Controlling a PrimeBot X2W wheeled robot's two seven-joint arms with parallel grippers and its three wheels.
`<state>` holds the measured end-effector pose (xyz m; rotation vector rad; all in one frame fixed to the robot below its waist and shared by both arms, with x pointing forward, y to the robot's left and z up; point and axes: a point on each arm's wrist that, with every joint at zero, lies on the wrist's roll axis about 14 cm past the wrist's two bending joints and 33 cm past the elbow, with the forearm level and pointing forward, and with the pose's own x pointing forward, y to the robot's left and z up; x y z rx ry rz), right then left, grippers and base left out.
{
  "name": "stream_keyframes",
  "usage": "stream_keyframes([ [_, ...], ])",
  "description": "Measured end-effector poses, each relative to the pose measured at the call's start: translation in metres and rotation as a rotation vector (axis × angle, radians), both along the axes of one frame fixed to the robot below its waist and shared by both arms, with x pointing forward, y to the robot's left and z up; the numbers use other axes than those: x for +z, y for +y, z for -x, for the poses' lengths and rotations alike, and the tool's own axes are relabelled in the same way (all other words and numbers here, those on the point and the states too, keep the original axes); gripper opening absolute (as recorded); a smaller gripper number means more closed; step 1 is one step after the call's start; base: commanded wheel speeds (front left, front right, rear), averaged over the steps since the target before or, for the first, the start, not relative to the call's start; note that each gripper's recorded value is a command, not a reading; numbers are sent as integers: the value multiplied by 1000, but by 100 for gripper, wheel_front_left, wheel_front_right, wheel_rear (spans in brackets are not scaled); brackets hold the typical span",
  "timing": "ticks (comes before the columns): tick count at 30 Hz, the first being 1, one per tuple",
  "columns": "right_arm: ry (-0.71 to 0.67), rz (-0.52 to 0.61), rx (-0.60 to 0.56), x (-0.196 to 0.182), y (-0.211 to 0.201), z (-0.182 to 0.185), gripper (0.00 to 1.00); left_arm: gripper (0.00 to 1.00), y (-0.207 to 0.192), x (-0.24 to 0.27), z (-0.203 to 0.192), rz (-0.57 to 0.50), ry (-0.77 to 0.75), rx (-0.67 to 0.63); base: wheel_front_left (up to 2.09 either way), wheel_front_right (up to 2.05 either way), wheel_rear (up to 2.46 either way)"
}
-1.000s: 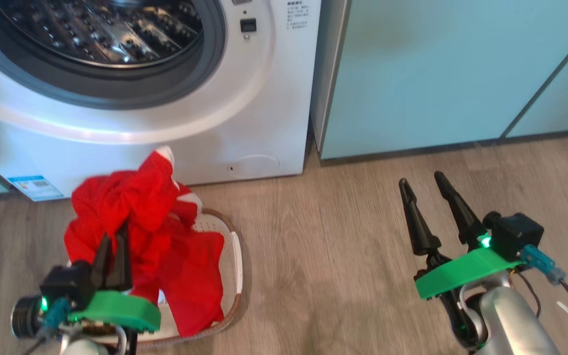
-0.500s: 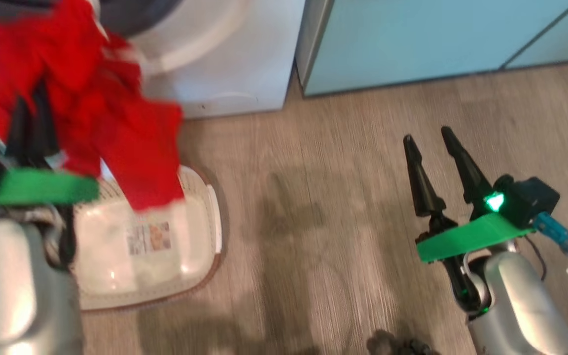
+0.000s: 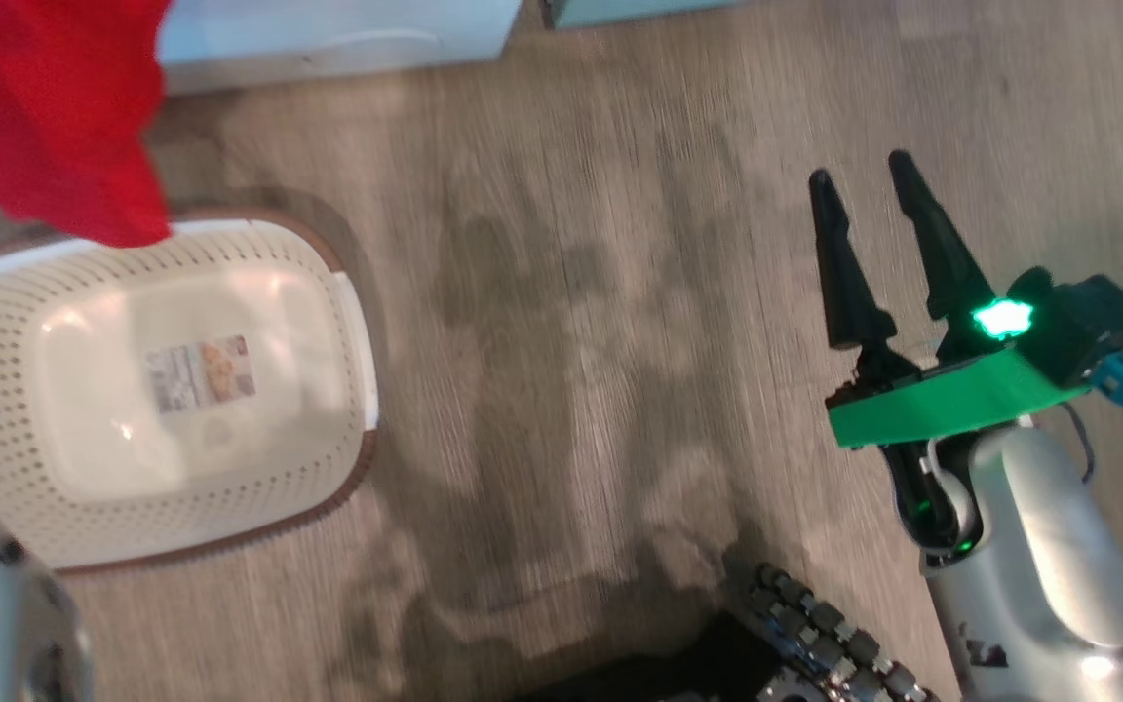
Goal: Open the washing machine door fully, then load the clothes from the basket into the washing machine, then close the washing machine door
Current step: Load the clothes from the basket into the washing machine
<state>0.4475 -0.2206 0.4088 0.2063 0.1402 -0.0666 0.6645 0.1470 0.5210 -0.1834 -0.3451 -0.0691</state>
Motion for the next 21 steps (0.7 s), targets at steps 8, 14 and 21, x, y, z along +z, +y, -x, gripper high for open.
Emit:
stream_keyframes([
  [8,67,-26,-17,-35,-5,-10,100,0,-9,-21,-60,-65,-19,-29,0,0,0],
  [14,121,-40,-14,-60,-5,-14,100,0,-28,-51,-96,-117,14,-89,0,0,0],
  [21,149,-50,-12,-71,-4,-13,100,0,-59,-58,-121,-207,8,-173,0,0,0],
])
